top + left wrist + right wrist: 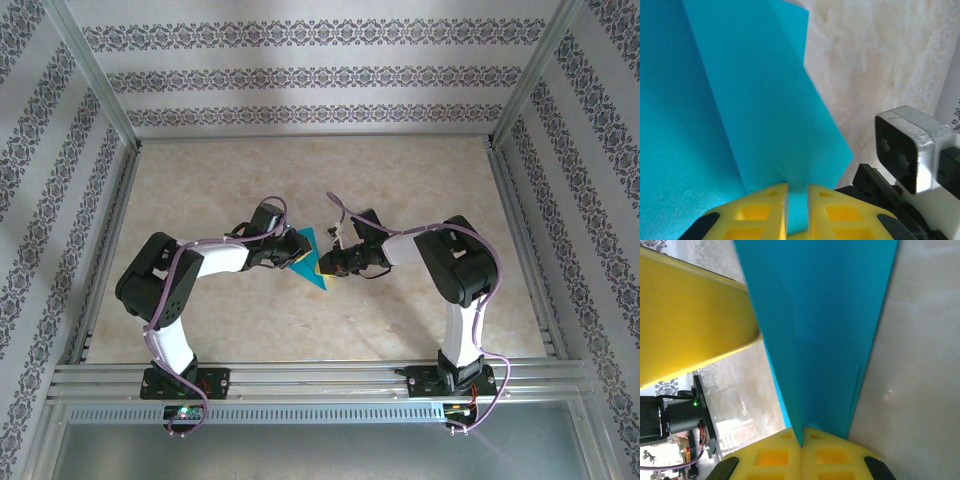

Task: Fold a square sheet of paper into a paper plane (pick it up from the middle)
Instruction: Fourth fold the wing at the center of the table.

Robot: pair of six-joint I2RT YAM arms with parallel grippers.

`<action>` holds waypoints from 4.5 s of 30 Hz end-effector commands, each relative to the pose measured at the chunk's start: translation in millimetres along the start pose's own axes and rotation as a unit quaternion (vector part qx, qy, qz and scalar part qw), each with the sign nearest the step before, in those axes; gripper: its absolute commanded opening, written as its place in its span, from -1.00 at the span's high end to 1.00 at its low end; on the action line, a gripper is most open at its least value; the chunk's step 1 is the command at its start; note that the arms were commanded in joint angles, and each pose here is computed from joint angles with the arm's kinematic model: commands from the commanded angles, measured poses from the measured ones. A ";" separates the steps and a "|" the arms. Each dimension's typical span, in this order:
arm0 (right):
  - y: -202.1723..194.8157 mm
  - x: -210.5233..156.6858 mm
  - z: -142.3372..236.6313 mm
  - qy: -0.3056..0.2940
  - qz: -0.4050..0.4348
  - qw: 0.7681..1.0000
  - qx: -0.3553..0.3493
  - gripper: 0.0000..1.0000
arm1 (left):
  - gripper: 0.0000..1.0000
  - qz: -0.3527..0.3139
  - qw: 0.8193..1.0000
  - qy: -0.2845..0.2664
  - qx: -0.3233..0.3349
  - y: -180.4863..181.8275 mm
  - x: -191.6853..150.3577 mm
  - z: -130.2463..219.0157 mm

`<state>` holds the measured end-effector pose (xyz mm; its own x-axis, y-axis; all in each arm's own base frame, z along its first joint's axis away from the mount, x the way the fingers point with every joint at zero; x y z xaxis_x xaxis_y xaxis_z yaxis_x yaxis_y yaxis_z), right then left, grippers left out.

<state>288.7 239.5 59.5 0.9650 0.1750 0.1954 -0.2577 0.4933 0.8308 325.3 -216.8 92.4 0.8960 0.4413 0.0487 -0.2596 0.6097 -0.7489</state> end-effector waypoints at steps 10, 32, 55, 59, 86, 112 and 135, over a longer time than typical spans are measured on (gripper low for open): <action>-17.7 -3.8 -2.1 0.010 -0.026 0.999 -0.038 0.60 | 0.71 -0.008 1.000 0.010 -0.012 -5.4 -0.5 -11.0; -29.1 -9.5 -3.7 0.023 -0.048 0.996 -0.071 0.86 | 0.71 -0.023 1.000 0.014 -0.001 -6.3 1.6 -13.5; -30.3 -10.4 -3.1 0.027 -0.052 0.995 -0.081 0.66 | 0.72 -0.016 0.999 0.028 -0.001 2.5 1.5 -27.7; -30.9 -10.7 -2.9 0.028 -0.053 0.995 -0.083 0.66 | 0.72 -0.016 0.999 0.029 0.000 3.3 1.1 -28.3; 38.0 -1.2 44.8 -0.117 -0.066 0.980 -0.143 0.37 | 0.72 0.017 0.997 0.034 0.061 30.2 -5.1 -32.3; 26.0 -13.5 -5.0 -0.039 -0.061 0.986 -0.150 0.78 | 0.76 0.035 0.994 0.040 0.093 40.5 -8.8 -32.1; 8.9 -21.8 -6.0 -0.023 -0.086 0.977 -0.191 0.77 | 0.76 0.052 0.988 0.047 0.138 52.1 -10.5 -33.4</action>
<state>267.2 251.1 70.2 0.9912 0.0216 0.1304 -0.1022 0.7507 0.6527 336.8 -224.7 68.7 0.9082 0.4185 -0.0091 -0.3052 0.6474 -0.6984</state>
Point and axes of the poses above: each hand's point on the last joint's axis, 136 mm out from that joint toward the fingers, its own z axis back along the fingers, its own y axis along the line the jaws close on, x = y × z, the point moved 7 cm from there along z, back along the fingers, and after that the axes turned 2 degrees about z, right-handed, at the moved point
